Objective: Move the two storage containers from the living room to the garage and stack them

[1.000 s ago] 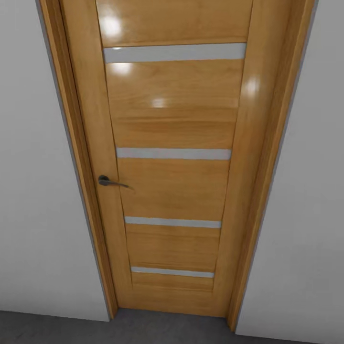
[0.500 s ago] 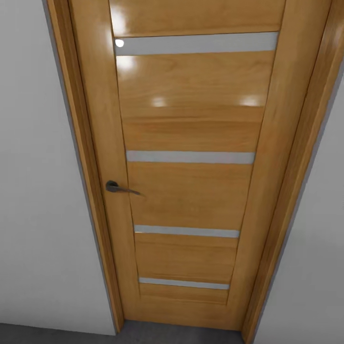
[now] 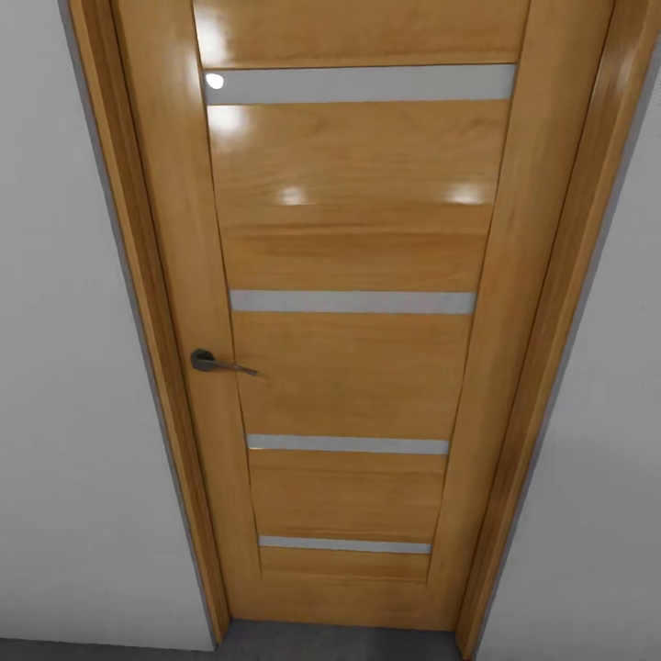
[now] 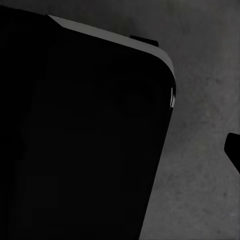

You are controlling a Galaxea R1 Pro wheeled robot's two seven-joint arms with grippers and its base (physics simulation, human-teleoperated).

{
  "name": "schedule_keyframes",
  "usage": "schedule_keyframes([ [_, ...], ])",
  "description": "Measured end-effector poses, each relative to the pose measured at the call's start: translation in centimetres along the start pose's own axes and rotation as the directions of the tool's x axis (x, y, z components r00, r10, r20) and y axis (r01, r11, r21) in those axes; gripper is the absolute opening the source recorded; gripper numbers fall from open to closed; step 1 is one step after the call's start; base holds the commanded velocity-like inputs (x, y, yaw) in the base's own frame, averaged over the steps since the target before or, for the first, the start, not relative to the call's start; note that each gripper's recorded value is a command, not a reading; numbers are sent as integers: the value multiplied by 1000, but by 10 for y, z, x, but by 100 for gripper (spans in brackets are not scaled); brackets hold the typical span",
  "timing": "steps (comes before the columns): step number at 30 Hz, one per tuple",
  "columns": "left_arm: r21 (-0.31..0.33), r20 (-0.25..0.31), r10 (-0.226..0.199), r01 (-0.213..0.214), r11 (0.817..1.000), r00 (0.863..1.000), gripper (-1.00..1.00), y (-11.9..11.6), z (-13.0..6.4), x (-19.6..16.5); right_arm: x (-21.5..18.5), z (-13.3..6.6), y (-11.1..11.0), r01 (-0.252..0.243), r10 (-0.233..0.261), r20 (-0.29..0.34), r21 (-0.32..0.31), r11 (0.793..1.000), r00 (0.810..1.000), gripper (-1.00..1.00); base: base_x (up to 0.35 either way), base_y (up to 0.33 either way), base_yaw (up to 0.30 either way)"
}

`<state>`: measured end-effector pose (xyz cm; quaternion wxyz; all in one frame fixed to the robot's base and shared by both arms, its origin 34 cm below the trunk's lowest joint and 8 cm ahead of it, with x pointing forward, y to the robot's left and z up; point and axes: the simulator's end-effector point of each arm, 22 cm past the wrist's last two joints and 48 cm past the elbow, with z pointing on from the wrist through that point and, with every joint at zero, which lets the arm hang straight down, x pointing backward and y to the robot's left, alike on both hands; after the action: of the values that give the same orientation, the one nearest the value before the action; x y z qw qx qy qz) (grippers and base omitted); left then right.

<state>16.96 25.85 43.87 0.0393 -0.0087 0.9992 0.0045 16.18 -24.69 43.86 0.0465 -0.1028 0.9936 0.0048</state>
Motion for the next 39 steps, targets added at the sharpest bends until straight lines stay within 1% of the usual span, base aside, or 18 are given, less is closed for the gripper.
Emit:
schedule_keyframes([
  [20, -1, 0, -1, 1, 1000, 1000, 100, 0, 0, 0, 0, 0, -1, -1, 1, 0, 1, 1000, 1000, 100, 0, 0, -7],
  [27, 0, 0, -1, 1, 1000, 1000, 100, 0, 0, 0, 0, 0, -1, -1, 1, 0, 1, 1000, 1000, 100, 0, 0, -130],
  [34, 0, 0, -1, 1, 1000, 1000, 100, 0, 0, 0, 0, 0, 0, -1, 1, 0, 0, 1000, 1000, 100, 0, 1, -20],
  [39, 0, 0, 0, 0, 1000, 1000, 100, 0, 0, 0, 0, 0, -1, -1, 1, 0, 1, 1000, 1000, 100, 0, 93, -1],
])
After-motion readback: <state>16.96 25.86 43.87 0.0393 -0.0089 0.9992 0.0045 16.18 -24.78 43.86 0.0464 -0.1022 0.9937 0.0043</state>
